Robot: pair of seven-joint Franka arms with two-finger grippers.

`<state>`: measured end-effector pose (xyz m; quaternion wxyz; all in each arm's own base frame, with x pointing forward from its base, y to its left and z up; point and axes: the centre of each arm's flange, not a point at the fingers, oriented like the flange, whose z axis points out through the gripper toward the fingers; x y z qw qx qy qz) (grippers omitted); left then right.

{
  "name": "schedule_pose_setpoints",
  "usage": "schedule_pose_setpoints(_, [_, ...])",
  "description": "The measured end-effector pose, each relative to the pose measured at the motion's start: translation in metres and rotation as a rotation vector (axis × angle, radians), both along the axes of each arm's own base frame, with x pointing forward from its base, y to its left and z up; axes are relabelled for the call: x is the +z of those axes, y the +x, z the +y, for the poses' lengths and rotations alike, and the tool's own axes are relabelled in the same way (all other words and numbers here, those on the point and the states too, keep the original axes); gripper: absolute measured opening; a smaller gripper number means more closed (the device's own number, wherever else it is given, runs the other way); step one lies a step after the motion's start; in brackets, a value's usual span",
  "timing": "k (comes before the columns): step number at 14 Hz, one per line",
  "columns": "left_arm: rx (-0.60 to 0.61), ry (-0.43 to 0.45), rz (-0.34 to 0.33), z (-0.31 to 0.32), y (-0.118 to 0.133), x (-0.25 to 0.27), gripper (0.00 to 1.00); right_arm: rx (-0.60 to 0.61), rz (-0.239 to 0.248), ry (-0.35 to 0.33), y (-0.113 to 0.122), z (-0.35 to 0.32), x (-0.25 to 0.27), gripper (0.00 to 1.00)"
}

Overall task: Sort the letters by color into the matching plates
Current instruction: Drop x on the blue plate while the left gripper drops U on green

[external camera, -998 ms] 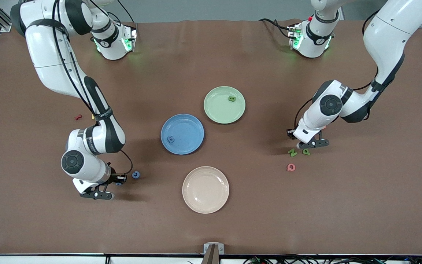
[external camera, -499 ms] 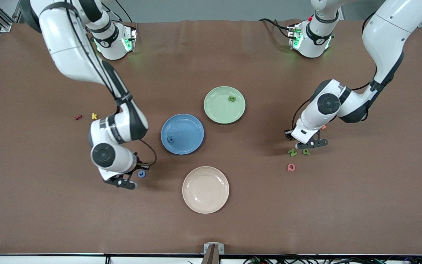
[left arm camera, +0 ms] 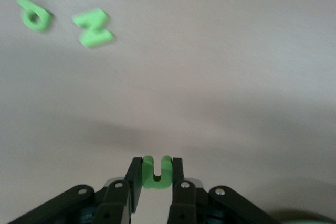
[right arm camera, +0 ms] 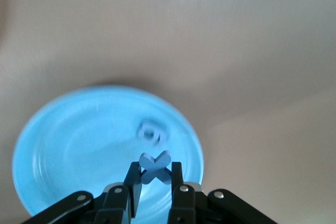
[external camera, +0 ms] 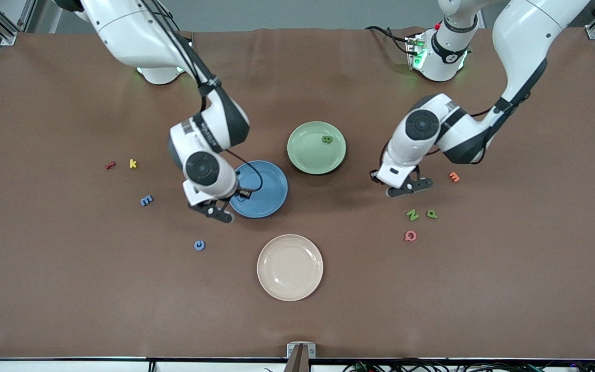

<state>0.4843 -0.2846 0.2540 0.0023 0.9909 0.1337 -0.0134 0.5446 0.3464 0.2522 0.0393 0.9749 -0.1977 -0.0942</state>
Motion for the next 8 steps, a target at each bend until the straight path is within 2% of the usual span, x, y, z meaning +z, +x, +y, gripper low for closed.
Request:
schedule_pose_setpoints(3, [0.019, -0.023, 0.022, -0.063, -0.039, 0.006, 0.27, -0.033, 0.0, -0.026, -0.035, 0.029, -0.013, 0.3])
schedule_pose_setpoints(5, [0.024, -0.031, 0.029, -0.111, -0.074, 0.007, 0.27, -0.032, -0.002, -0.028, -0.038, 0.032, -0.013, 0.46])
schedule_pose_setpoints(8, [0.027, -0.044, 0.044, -0.163, -0.109, 0.005, 0.27, -0.034, -0.032, -0.01, -0.015, 0.01, -0.003, 0.75])
